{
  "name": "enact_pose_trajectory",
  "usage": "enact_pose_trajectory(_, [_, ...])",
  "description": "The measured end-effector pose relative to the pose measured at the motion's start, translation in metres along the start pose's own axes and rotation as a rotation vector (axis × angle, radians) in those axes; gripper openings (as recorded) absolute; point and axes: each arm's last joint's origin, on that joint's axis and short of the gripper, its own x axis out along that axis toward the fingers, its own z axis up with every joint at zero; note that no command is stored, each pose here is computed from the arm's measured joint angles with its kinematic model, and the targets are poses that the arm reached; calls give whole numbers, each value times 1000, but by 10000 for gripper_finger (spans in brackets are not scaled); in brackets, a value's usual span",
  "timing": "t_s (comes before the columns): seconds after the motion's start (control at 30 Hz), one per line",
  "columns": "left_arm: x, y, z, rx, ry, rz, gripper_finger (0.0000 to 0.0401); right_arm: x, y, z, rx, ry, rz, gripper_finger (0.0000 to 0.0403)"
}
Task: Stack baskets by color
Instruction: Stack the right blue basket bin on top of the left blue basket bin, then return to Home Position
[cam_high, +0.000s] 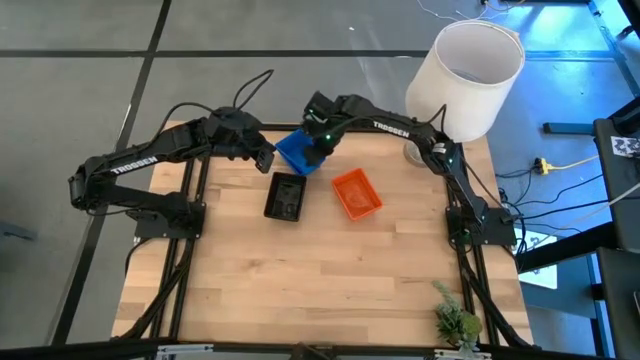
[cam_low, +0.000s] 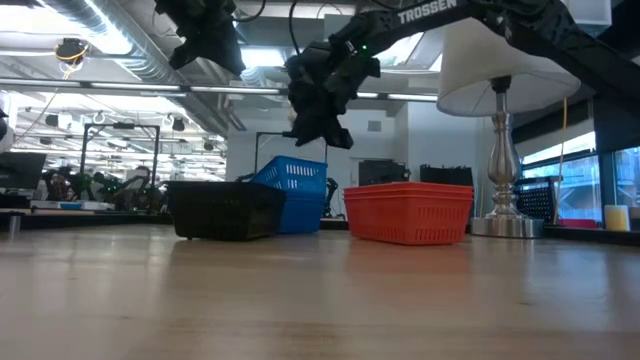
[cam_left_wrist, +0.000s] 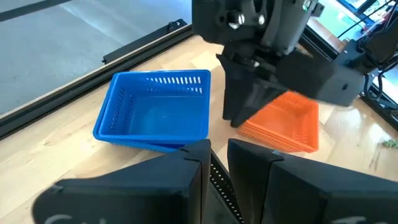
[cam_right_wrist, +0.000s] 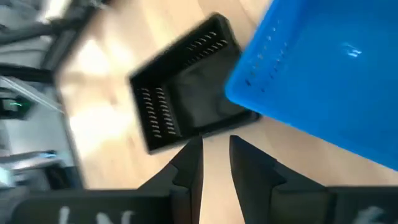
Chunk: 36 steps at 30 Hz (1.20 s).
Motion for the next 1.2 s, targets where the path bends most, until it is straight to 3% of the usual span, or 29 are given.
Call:
enact_pose_trajectory(0.2, [0, 0, 0, 0, 0, 0, 46, 5, -9, -1, -42, -18, -247, 78])
enact_pose_trajectory(0.3, [0, 0, 0, 0, 0, 0, 46, 4, -9, 4, -79, -76, -295, 78])
enact_pose_trajectory(0.6, [0, 0, 0, 0, 0, 0, 46, 4, -8, 6, -129, -91, -281, 78])
enact_pose_trajectory(0.8, [0, 0, -1, 2, 10, 4, 46, 3, -4, 2, -153, -43, -187, 60])
enact_pose_trajectory(0.93, [-8, 1, -1, 54, -4, -4, 41, -6, 15, -4, -217, -26, -106, 10])
enact_pose_trajectory(1.07, [-27, 4, -2, 123, -40, -20, 9, -20, 41, -14, -294, -24, -73, 5])
enact_pose_trajectory(1.2, [-51, 7, -4, 194, -85, -54, 1, -56, 75, -27, -418, -78, -50, 2])
